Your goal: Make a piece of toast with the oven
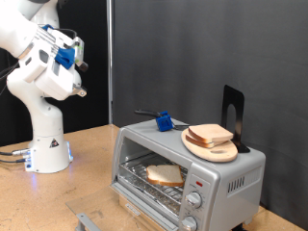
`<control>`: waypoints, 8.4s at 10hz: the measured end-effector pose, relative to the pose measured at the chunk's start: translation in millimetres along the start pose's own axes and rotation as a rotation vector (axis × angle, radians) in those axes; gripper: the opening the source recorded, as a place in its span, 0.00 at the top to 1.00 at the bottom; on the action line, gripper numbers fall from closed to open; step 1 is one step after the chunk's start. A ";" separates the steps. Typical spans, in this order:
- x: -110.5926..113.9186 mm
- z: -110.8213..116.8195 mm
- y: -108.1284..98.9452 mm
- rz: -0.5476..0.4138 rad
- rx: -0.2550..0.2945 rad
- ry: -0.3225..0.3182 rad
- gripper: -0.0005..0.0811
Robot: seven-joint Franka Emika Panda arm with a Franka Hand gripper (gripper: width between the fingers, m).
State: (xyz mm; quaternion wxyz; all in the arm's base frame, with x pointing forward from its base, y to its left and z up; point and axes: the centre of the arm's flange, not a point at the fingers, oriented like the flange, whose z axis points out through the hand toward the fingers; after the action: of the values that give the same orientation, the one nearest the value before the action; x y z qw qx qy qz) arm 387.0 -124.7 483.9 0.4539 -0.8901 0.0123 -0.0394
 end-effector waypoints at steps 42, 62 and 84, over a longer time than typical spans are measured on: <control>24.4 34.0 258.3 0.726 -0.103 0.027 0.00; -0.7 122.3 350.3 0.656 -0.102 -0.015 0.00; 8.6 129.9 164.8 0.601 0.235 -0.142 0.00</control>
State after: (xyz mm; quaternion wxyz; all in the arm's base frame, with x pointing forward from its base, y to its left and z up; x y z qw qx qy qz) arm 408.4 -117.2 275.1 0.5444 -0.7888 0.2380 0.1573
